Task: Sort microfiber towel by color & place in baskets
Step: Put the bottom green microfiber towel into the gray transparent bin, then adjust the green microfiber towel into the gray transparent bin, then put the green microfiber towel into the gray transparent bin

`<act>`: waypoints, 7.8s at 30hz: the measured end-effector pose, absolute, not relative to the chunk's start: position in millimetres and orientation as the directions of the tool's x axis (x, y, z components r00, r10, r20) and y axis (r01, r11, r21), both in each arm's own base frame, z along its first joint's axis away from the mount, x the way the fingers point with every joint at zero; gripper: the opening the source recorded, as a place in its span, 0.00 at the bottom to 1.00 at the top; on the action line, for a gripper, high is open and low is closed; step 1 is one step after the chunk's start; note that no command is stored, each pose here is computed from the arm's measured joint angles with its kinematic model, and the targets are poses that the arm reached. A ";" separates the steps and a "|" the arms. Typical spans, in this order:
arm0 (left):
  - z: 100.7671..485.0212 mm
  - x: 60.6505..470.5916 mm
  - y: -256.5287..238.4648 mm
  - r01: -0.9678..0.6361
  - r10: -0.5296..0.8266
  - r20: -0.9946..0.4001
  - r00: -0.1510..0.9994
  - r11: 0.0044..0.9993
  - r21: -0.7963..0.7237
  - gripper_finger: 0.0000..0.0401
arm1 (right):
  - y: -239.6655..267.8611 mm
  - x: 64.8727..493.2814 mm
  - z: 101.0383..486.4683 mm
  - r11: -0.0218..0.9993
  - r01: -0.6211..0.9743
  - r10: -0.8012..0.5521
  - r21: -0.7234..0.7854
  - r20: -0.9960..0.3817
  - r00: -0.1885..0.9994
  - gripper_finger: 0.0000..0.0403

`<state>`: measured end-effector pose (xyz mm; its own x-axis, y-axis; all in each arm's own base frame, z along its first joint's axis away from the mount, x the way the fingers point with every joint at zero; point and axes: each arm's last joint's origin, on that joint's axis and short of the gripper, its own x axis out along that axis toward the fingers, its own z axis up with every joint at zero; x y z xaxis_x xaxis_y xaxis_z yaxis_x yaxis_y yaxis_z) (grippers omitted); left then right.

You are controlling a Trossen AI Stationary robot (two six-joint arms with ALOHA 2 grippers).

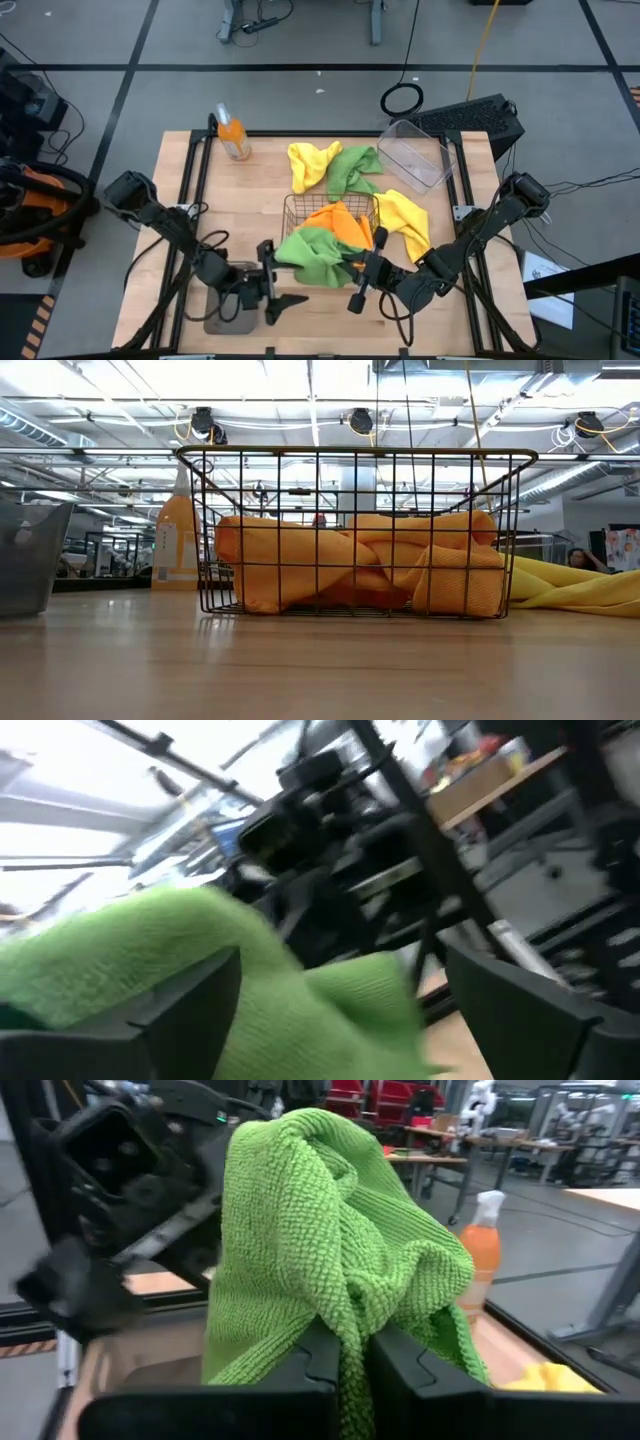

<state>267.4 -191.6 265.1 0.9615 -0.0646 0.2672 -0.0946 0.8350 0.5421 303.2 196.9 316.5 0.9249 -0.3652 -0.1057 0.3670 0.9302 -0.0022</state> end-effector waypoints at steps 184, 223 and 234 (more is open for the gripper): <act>168.3 152.3 -192.9 -0.198 -0.007 -0.959 0.283 0.978 -0.066 0.08 | 234.9 262.7 307.6 0.979 0.161 -0.185 -0.123 -0.218 0.958 0.49; 277.5 187.0 -114.4 -0.295 0.400 -0.370 0.838 0.904 0.310 0.51 | -176.2 286.0 257.2 0.949 0.124 -0.310 -0.289 -0.798 0.517 0.49; 272.0 205.1 -103.5 -0.285 0.377 -0.425 0.823 0.921 0.265 0.51 | -189.2 299.5 201.9 0.968 -0.020 -0.227 -0.252 -0.901 0.370 0.55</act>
<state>205.1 -103.5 272.0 0.8232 0.3768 -0.4247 -0.2850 0.9212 0.2650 299.5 -189.2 201.9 0.3700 -0.2266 -0.9010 -0.0203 0.9676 -0.2517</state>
